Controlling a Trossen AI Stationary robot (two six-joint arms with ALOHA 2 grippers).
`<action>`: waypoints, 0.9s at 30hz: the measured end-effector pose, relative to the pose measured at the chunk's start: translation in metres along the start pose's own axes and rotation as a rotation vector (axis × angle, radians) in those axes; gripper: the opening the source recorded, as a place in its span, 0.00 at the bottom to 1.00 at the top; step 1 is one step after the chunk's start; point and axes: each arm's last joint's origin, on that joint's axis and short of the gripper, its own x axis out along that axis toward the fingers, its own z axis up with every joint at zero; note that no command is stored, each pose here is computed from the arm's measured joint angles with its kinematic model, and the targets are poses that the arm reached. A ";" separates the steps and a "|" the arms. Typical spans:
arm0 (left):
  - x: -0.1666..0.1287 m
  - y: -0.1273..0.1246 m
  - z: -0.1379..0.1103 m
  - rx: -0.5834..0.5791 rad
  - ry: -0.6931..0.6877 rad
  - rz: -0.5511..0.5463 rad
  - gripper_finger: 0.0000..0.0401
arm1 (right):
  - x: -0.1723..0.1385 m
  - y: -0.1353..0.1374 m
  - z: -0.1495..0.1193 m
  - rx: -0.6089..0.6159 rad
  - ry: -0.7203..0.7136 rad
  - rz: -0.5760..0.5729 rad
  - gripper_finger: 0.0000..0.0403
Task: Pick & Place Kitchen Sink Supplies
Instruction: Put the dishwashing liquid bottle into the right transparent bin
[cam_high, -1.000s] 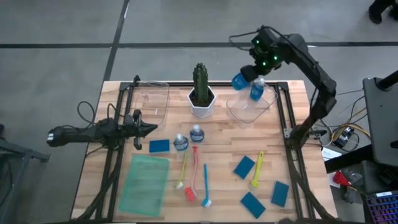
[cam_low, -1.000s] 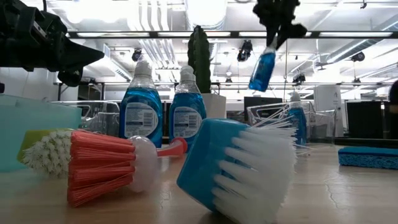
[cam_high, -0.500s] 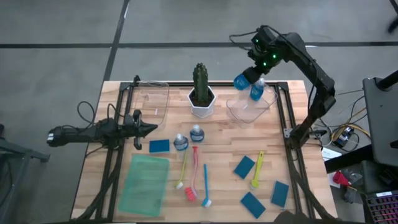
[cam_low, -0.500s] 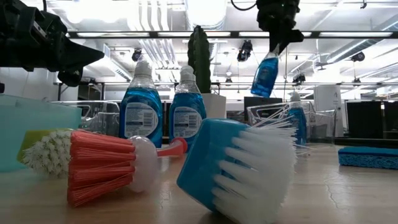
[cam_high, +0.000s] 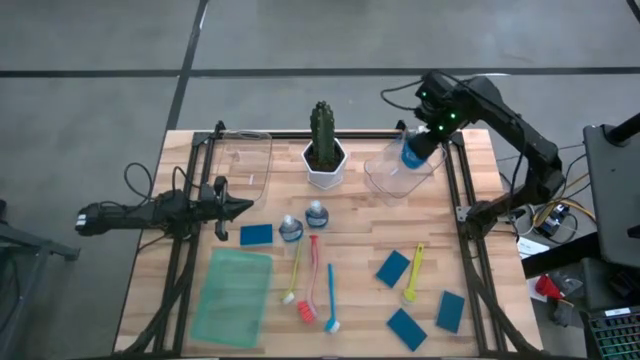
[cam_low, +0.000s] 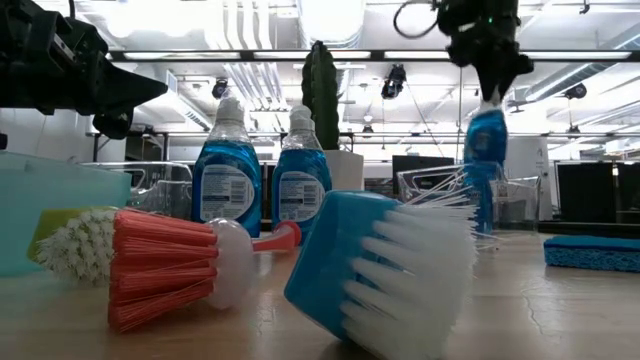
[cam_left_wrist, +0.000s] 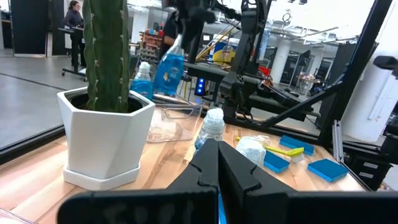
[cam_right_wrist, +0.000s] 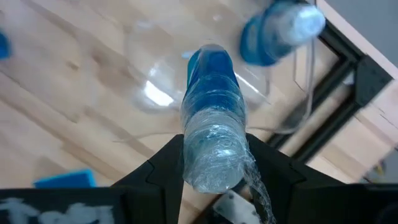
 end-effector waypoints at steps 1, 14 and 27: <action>0.000 0.000 0.000 0.000 0.000 0.000 0.00 | 0.005 0.000 0.002 -0.011 0.019 -0.016 0.35; 0.000 0.000 0.000 0.000 0.000 0.001 0.00 | 0.060 0.005 0.050 -0.090 0.153 -0.050 0.35; 0.000 0.000 0.000 0.000 0.000 0.000 0.00 | 0.086 0.007 0.081 -0.140 0.180 -0.084 0.35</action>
